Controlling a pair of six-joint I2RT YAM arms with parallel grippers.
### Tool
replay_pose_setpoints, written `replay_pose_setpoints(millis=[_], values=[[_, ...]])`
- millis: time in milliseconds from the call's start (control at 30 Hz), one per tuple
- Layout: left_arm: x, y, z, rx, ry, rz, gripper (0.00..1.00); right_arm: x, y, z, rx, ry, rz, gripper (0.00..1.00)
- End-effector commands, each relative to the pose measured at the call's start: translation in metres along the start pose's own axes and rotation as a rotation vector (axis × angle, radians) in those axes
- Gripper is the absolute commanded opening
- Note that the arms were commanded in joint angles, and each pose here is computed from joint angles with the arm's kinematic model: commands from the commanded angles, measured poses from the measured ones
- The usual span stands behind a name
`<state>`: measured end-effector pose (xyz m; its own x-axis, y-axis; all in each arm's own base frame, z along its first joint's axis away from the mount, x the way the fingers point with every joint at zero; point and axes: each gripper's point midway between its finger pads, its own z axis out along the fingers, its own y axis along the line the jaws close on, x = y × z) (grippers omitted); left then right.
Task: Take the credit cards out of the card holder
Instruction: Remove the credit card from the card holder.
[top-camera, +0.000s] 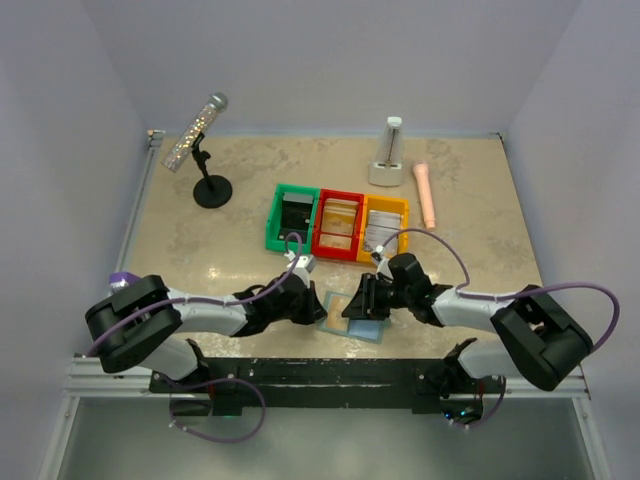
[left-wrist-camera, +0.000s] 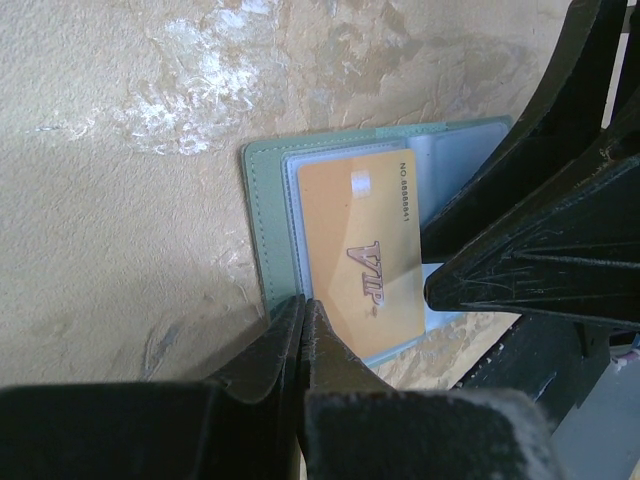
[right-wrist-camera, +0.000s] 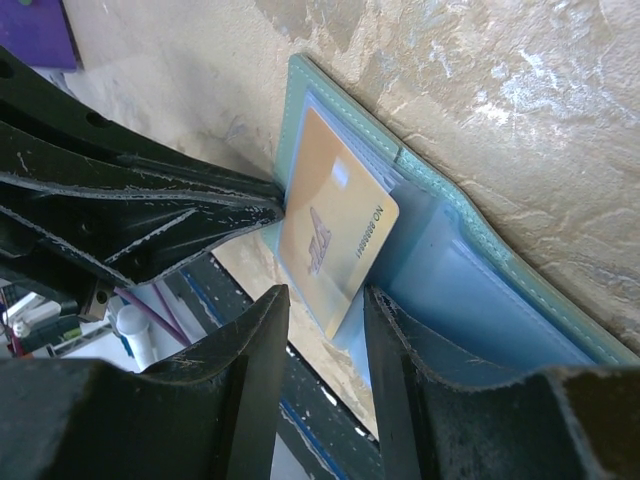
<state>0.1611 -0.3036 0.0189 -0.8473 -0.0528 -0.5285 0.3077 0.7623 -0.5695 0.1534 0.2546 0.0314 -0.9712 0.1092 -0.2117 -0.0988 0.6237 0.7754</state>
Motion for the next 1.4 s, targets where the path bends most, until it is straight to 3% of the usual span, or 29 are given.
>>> replay_pose_setpoints(millis=[0, 1367], values=[[0.014, 0.017, 0.001, -0.045, 0.033, -0.012, 0.0, -0.014, 0.018, -0.003, -0.056, -0.043, -0.028, 0.41], [0.025, 0.009, 0.007, 0.015, 0.079, -0.019, 0.0, -0.014, 0.032, 0.002, -0.133, -0.02, -0.024, 0.4]])
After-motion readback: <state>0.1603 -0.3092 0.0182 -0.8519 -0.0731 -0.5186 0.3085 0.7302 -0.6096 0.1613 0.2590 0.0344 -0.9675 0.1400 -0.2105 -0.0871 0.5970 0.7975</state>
